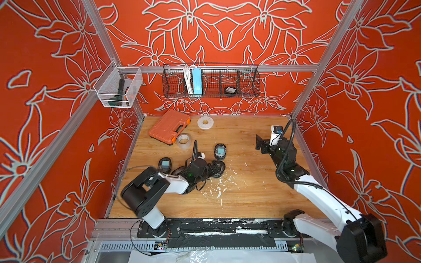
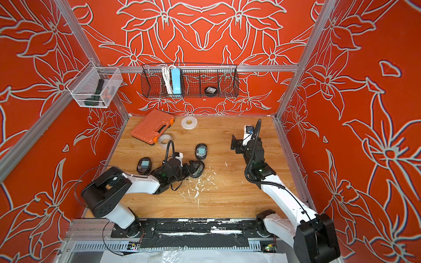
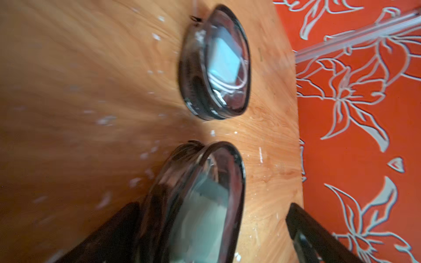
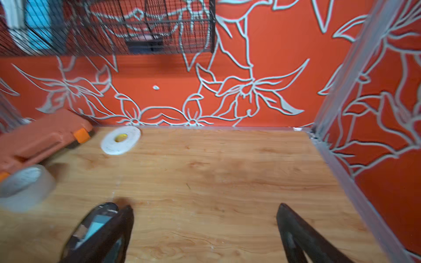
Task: Pack away charging kits
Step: Place the storage bag at the center of the board, then reset both arms
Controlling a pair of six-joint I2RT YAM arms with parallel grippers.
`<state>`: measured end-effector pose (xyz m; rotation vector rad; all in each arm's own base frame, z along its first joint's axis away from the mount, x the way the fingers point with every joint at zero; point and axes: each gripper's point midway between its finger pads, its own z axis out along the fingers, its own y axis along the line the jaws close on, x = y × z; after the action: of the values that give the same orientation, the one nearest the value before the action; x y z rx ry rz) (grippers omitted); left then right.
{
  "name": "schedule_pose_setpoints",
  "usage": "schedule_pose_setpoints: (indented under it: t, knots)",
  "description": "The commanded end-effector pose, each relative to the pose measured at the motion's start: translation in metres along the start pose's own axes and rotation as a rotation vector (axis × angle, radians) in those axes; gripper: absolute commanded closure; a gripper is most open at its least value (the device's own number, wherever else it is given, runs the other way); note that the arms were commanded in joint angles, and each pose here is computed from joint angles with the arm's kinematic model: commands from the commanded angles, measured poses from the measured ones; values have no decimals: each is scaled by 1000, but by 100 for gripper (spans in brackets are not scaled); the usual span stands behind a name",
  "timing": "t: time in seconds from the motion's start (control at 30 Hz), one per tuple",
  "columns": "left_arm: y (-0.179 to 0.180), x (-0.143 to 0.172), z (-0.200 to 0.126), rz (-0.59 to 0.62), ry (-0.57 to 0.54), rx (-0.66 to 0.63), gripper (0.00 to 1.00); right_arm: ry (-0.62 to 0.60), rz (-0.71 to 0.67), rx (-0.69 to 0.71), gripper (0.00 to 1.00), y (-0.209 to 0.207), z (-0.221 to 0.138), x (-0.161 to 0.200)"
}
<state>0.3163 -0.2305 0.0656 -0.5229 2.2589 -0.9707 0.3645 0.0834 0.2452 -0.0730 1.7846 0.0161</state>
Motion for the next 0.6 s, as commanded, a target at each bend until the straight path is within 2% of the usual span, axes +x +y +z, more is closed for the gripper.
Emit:
schedule_pose_setpoints:
  t: [0.0,0.13,0.27,0.37,0.43,0.5,0.57]
  knots:
    - [44,-43,-45,46,-166,-294,1,100,-125,262,2,-56,5,40]
    - [26,-119,-105,120,-386,-328,1,185,-181,384,2,-83,11,91]
    - [35,-173,-165,161,-652,-489,1,216,-219,483,3,-98,18,114]
    - [42,-185,-190,287,-797,-523,1,238,-224,508,2,-105,32,128]
    - [59,-182,-193,285,-838,-507,1,295,-244,482,3,-102,42,133]
    - [73,-179,-192,316,-890,-478,1,285,-232,481,4,-103,42,132]
    - [88,-176,-193,389,-918,-536,1,236,-189,446,4,-103,35,131]
